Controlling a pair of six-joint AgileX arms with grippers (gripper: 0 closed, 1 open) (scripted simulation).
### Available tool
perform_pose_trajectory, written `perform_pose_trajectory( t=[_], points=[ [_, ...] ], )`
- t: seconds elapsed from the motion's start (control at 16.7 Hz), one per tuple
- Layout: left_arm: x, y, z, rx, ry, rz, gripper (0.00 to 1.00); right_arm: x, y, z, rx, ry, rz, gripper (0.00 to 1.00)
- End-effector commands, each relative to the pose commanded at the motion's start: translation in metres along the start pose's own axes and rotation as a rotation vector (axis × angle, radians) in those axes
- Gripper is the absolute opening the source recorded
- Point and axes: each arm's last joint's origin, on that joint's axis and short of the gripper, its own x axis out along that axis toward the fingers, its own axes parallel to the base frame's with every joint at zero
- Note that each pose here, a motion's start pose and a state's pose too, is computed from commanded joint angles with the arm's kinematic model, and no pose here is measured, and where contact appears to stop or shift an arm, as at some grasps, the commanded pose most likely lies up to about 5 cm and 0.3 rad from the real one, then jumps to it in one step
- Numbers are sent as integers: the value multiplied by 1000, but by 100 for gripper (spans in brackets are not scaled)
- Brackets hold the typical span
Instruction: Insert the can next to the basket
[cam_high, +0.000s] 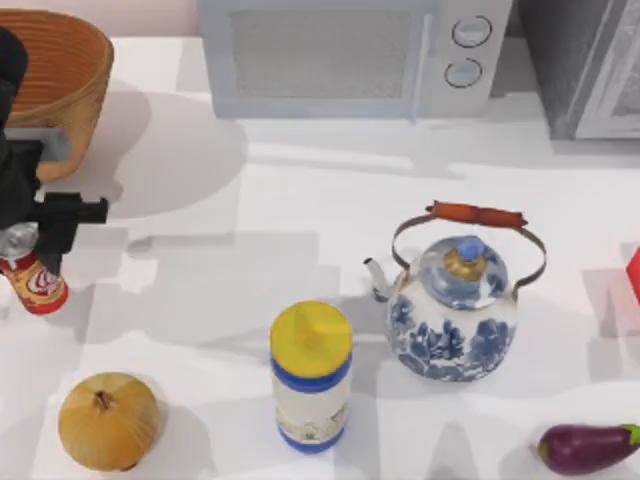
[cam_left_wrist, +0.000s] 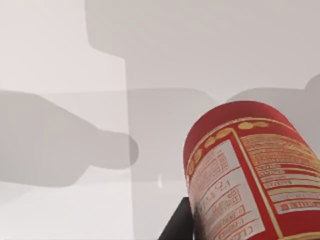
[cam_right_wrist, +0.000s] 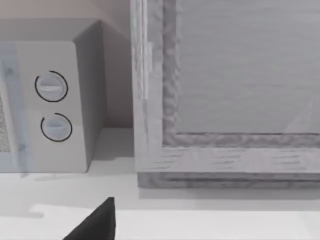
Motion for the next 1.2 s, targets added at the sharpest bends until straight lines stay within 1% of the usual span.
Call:
perform_pose_trajectory(
  t=[0.24,1.02,1.08,1.2],
  points=[
    [0,0,0,0,-1,0,0,0,0,0,0,0,0,100],
    [0,0,0,0,-1,0,98,0,0,0,0,0,0,100],
    [0,0,0,0,-1,0,100,0,0,0,0,0,0,100],
    [0,0,0,0,-1,0,100,0,0,0,0,0,0,100]
  ],
)
